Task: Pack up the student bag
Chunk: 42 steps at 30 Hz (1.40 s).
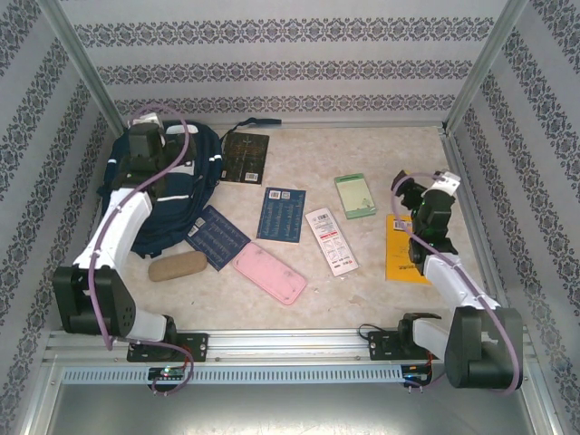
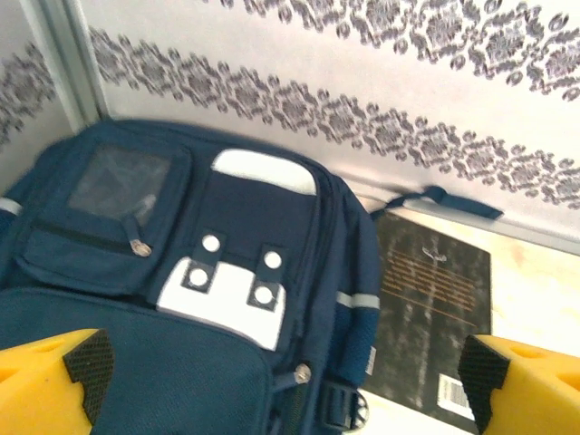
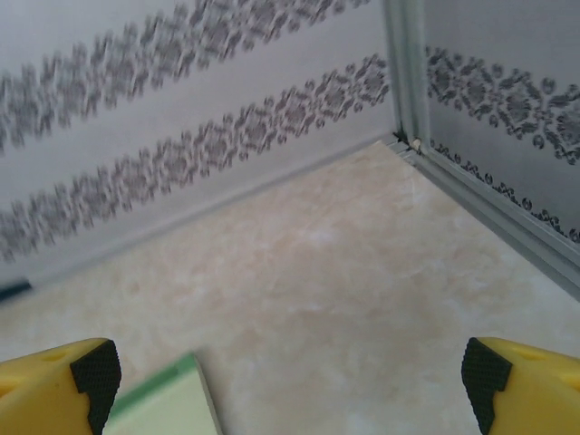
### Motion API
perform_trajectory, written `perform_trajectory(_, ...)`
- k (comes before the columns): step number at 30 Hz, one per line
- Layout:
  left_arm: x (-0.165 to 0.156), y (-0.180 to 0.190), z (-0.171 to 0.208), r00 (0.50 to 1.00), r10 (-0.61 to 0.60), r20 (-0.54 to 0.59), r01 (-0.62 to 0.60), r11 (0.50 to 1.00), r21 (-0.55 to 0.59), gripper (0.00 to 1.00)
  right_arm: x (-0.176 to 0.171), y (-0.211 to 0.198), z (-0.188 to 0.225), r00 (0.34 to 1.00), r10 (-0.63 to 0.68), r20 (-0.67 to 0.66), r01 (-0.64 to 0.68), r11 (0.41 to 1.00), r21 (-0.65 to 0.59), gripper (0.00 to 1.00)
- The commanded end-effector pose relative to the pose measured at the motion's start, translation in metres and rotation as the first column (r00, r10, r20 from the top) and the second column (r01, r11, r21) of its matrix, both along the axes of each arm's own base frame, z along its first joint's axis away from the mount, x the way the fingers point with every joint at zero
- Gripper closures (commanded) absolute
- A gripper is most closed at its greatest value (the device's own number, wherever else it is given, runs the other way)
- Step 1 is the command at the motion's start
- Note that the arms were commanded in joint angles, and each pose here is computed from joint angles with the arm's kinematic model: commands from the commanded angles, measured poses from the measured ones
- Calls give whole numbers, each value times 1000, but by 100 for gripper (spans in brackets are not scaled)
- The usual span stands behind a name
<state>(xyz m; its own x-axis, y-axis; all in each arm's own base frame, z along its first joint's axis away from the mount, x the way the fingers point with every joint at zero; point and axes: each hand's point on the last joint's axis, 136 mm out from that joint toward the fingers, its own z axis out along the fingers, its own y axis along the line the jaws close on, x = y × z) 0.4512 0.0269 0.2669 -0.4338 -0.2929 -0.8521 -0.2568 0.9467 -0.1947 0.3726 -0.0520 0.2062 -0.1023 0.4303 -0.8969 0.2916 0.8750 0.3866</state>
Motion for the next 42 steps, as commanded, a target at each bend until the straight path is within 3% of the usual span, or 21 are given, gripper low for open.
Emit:
perform_trajectory(1,-6,-22,-56,969,-56,-239,27,992,-123,6,3,11,-2,998,34,-49,-22,974,225,2)
perform_trajectory(5,19,-33,-78,946,-74,-317,29,989,-142,20,11,36,9,985,151,-80,-123,950,287,2)
perform_trajectory(9,52,-57,-99,922,-107,-372,74,992,-102,31,12,61,18,964,239,-112,-202,942,269,2)
perform_trajectory(14,94,-72,-139,883,-97,-459,82,995,-52,34,9,89,27,937,322,-135,-279,923,265,2)
perform_trajectory(22,137,-54,-186,847,44,-529,-13,998,62,36,-5,124,36,895,402,-192,-373,912,172,2)
perform_trajectory(26,152,-65,-201,851,2,-525,7,1000,15,41,-13,128,33,884,417,-213,-390,907,157,2)
perform_trajectory(34,150,-123,-210,827,-187,-530,192,980,-46,92,-15,133,30,879,426,-216,-402,904,149,2)
perform_trajectory(37,141,-162,-203,806,-287,-517,303,951,-56,99,-14,134,27,877,425,-225,-399,904,155,2)
perform_trajectory(42,113,-238,-192,742,-445,-501,487,872,-53,100,-13,134,23,878,420,-230,-393,906,156,2)
